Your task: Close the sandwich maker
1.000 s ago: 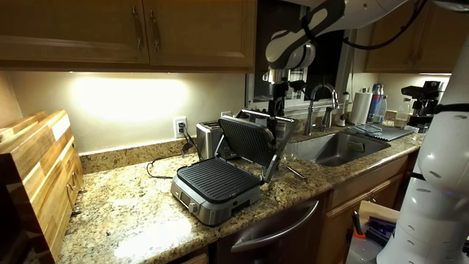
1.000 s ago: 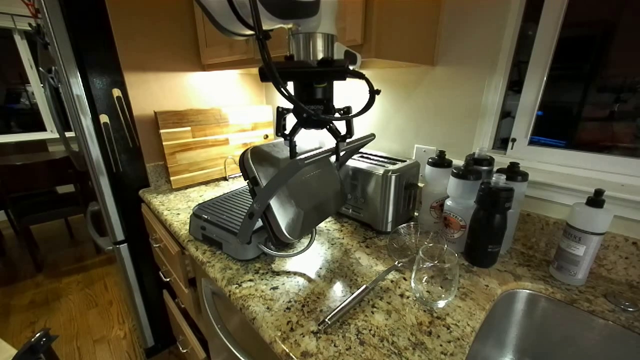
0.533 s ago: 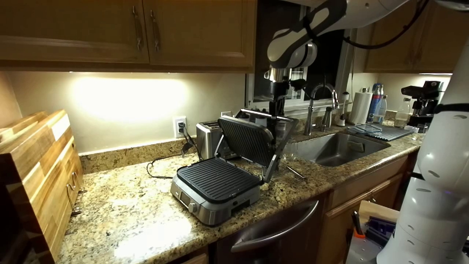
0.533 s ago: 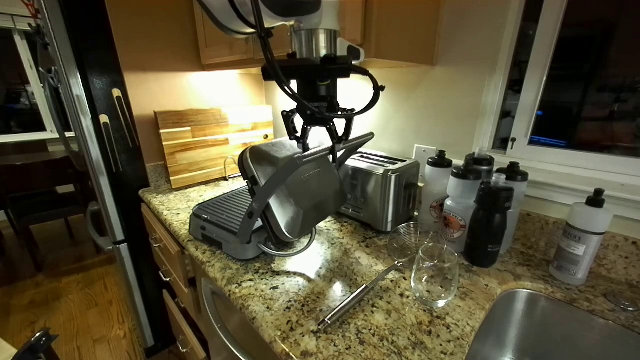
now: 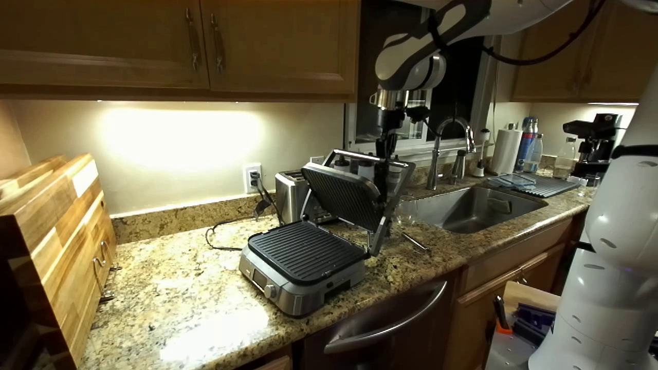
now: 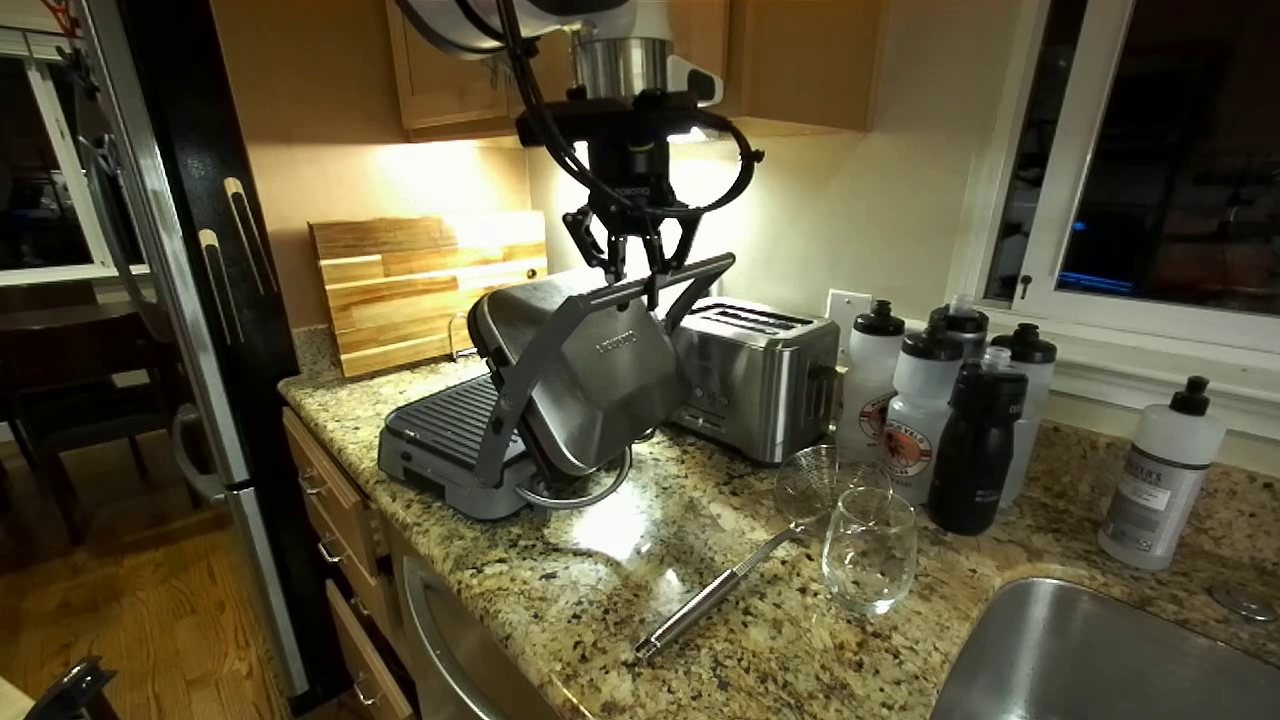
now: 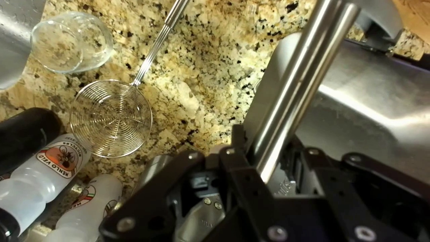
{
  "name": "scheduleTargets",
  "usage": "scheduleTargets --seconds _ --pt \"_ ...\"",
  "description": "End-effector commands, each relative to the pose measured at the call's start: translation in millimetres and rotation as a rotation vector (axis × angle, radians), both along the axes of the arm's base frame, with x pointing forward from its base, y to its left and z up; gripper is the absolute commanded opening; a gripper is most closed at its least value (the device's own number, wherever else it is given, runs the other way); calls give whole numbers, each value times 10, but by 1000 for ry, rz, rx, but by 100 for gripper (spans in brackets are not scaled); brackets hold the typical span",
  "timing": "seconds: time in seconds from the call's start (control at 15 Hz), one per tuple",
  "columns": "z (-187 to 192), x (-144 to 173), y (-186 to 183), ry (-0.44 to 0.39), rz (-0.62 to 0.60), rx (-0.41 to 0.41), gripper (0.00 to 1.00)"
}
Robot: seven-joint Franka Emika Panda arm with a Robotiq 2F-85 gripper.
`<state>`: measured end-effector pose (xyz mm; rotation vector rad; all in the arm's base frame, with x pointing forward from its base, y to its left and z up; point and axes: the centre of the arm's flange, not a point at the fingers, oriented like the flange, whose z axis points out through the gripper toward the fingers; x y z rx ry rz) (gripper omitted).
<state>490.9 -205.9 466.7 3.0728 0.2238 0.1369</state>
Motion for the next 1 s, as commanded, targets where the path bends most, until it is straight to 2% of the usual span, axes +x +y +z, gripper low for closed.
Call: scheduleTargets --seconds 0.0,0.27,0.4,0.67,0.93 --pt "109 112 374 -34 84 13 13" --pt "151 205 641 -48 155 25 13" --pt "87 306 905 -43 230 41 13" --pt "-8 530 1668 -27 373 113 13" --pt "-16 712 2247 -30 439 163 13"
